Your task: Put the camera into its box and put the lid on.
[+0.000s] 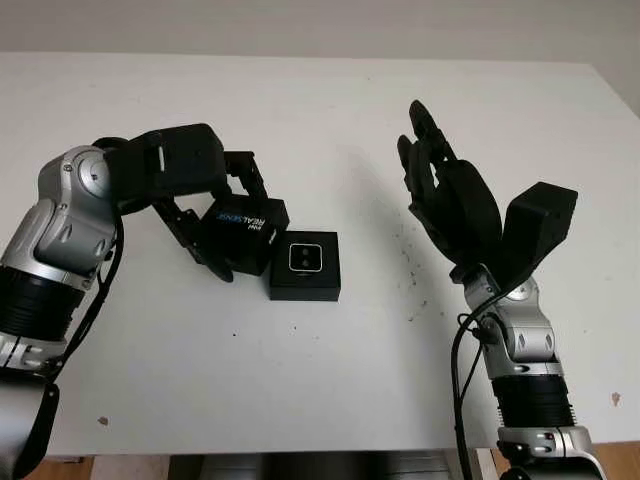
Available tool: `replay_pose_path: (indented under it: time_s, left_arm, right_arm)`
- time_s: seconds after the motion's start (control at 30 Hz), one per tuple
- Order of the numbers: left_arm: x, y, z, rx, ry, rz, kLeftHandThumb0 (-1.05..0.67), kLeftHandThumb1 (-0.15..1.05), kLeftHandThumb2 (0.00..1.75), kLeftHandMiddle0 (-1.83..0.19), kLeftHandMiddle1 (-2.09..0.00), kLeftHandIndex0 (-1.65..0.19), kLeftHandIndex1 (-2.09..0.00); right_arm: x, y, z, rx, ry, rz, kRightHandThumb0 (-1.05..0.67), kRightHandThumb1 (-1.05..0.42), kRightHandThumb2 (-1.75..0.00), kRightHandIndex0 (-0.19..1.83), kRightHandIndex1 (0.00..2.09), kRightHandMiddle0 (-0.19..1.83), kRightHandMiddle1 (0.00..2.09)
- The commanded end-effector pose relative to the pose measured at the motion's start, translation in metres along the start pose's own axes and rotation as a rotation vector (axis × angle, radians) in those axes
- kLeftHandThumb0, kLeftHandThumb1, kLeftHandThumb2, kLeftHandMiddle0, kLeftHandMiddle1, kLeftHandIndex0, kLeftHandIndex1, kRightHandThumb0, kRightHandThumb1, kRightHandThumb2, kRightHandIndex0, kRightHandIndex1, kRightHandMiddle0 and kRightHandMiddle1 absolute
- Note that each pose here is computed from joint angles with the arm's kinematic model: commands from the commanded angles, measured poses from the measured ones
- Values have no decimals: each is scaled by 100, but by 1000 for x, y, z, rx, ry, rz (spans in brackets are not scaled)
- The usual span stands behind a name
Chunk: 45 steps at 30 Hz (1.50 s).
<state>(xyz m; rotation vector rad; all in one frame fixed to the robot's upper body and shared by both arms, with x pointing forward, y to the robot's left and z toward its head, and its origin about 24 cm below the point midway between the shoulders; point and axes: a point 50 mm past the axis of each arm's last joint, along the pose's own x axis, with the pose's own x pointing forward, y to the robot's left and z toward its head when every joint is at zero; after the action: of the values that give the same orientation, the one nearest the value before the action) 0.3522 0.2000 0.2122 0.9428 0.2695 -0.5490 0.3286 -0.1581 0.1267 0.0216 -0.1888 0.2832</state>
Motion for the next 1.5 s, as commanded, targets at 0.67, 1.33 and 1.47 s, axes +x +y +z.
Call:
replay_pose_path:
  time_s: [0.67,1.33,1.47]
  left_arm:
    - [-8,-26,25,-392,7,91,-32,105,22,-31,-169,-22,-161]
    - [-7,-36,16,-400,68,35,-32,105,20,-30,-177,-18,-165]
    - [-6,-37,14,-391,59,36,-31,105,20,-27,-178,-16,-166]
  right_arm:
    - [0,13,-9,13,-2,-4,-71,-105,-65,-8,6,-7,7]
    - [0,15,-8,16,-15,-7,-71,-105,-64,-7,6,-7,7]
    - [0,15,-8,19,-14,-7,-72,-105,-63,-7,6,-6,7]
